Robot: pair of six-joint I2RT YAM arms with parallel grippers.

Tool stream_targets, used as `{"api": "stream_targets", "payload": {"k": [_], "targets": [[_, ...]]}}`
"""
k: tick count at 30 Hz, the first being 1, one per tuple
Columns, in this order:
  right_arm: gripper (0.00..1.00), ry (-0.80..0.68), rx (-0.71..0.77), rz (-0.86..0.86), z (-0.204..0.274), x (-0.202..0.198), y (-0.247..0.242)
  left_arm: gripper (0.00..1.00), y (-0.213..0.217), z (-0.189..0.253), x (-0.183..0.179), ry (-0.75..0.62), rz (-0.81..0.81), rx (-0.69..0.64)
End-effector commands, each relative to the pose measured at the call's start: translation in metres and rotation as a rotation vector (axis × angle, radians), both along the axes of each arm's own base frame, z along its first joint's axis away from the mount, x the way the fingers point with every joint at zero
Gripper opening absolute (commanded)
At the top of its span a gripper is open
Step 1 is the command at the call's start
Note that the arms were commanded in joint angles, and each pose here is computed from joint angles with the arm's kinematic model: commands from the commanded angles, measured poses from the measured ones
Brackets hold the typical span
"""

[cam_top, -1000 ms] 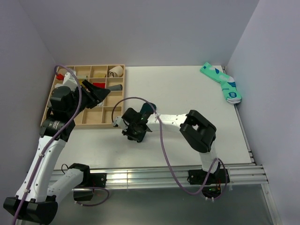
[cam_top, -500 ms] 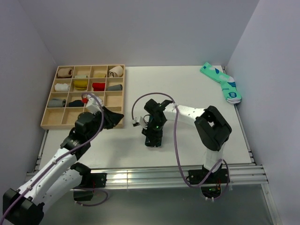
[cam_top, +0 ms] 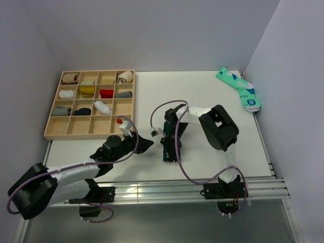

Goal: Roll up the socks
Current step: Roll the sock at the center of the board.

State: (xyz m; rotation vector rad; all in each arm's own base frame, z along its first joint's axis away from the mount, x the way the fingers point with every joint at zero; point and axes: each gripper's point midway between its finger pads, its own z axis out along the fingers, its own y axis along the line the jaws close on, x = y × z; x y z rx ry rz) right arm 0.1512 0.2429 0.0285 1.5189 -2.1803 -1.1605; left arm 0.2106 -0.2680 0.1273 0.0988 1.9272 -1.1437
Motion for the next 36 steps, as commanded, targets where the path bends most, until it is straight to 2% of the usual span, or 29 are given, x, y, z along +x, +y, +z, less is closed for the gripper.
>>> {"api": "stream_targets", "payload": {"k": [1, 5, 11, 20, 36], "targets": [[0.23, 0.041, 0.063, -0.003, 0.018, 0.002, 0.009, 0.34, -0.026, 0.029, -0.01, -0.159, -0.141, -0.087], [0.23, 0.052, 0.055, -0.011, 0.018, 0.004, 0.008, 0.4, -0.041, 0.024, -0.016, -0.172, -0.224, -0.099], [0.23, 0.072, 0.052, -0.013, 0.016, 0.003, 0.007, 0.41, -0.061, 0.001, -0.023, -0.133, -0.329, -0.079], [0.23, 0.094, 0.048, -0.028, 0.016, 0.003, 0.005, 0.43, -0.084, -0.016, -0.019, -0.103, -0.403, -0.094], [0.22, 0.1, 0.035, -0.043, 0.012, 0.008, 0.001, 0.49, -0.082, -0.054, -0.037, -0.016, -0.481, -0.062]]}}
